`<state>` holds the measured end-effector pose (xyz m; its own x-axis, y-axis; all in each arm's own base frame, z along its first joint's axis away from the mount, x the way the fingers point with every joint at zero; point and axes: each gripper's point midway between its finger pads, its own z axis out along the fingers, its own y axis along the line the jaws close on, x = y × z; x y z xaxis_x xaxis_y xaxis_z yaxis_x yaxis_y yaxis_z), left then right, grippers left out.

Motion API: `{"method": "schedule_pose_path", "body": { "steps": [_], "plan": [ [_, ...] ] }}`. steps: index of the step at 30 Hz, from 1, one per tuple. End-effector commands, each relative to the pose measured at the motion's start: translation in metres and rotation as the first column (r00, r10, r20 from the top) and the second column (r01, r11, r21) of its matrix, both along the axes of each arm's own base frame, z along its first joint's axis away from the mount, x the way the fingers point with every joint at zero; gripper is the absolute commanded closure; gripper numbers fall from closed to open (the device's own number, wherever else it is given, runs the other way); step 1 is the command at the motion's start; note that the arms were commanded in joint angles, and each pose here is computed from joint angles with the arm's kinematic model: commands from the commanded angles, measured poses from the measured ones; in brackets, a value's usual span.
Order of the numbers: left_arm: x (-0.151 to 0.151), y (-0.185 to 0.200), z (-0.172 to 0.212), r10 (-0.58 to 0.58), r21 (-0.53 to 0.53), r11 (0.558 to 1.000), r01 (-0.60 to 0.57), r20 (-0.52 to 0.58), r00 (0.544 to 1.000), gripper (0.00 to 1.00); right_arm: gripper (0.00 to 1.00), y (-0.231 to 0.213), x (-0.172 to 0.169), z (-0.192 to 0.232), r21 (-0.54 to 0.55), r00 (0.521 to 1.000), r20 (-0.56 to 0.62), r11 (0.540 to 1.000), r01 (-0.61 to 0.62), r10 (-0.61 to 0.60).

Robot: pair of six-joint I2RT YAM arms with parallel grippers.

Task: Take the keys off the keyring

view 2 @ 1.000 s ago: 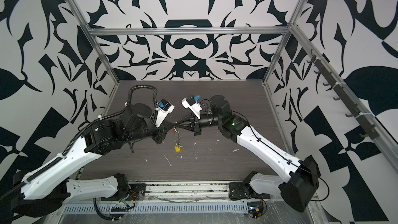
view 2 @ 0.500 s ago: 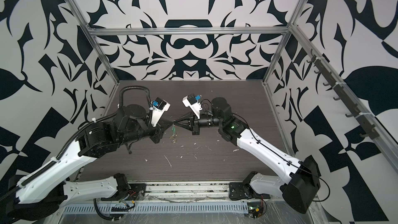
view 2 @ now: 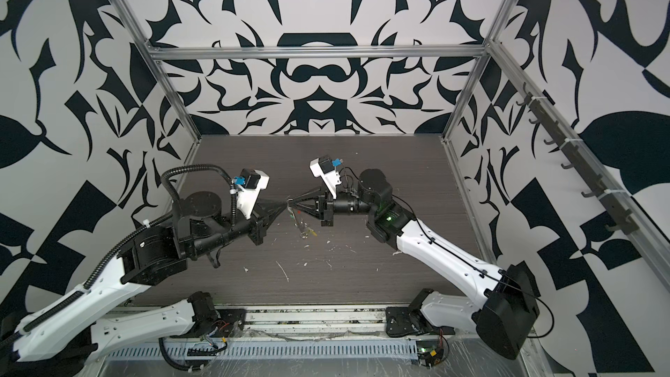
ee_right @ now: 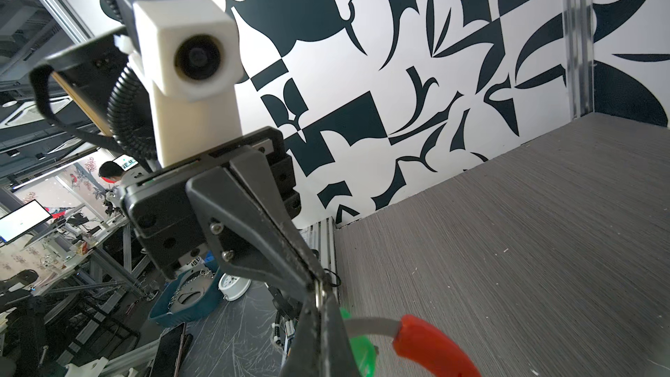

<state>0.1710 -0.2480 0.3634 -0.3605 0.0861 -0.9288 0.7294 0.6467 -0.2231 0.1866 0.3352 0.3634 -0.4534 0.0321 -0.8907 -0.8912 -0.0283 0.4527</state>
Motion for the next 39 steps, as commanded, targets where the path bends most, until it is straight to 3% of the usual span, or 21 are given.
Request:
{"method": "schedule_pose_path", "body": {
  "steps": [1,7,14,19,23,27,31,35,39],
  "plan": [
    [0.004,0.014,0.013,0.060,-0.080,0.995,-0.057,0.030,0.998,1.00,1.00,-0.009,0.006,0.030,0.102,0.996,0.062,0.993,0.056,-0.063],
    [-0.001,0.016,0.022,0.055,-0.182,0.983,-0.039,0.079,0.995,1.00,1.00,-0.008,0.008,0.033,0.121,0.997,0.051,0.991,0.052,-0.058],
    [0.001,0.014,0.015,0.057,-0.183,0.982,-0.042,0.076,0.995,1.00,1.00,-0.010,0.009,0.039,0.137,0.995,0.055,0.988,0.072,-0.080],
    [0.015,0.018,-0.006,0.141,-0.155,0.979,-0.132,0.043,0.989,1.00,1.00,-0.011,0.016,0.033,0.105,0.991,0.044,0.987,0.123,-0.129],
    [0.033,0.030,-0.044,0.269,-0.096,0.959,-0.267,0.002,0.963,1.00,1.00,-0.015,0.021,0.017,0.056,0.984,0.030,0.983,0.173,-0.175],
    [0.051,0.038,-0.099,0.335,-0.050,0.938,-0.344,-0.135,0.933,1.00,1.00,-0.017,0.025,-0.004,-0.005,0.978,0.004,0.978,0.210,-0.209],
    [0.071,0.051,-0.152,0.344,-0.083,0.918,-0.387,-0.317,0.884,1.00,1.00,-0.021,0.027,-0.022,-0.047,0.970,-0.017,0.970,0.240,-0.241],
    [0.089,0.066,-0.202,0.344,-0.113,0.887,-0.448,-0.487,0.803,1.00,1.00,-0.022,0.029,-0.035,-0.076,0.965,-0.038,0.964,0.254,-0.258],
    [0.101,0.067,-0.235,0.273,-0.178,0.867,-0.465,-0.612,0.742,1.00,1.00,-0.023,0.030,-0.040,-0.086,0.963,-0.046,0.962,0.260,-0.265]
  ]
}}
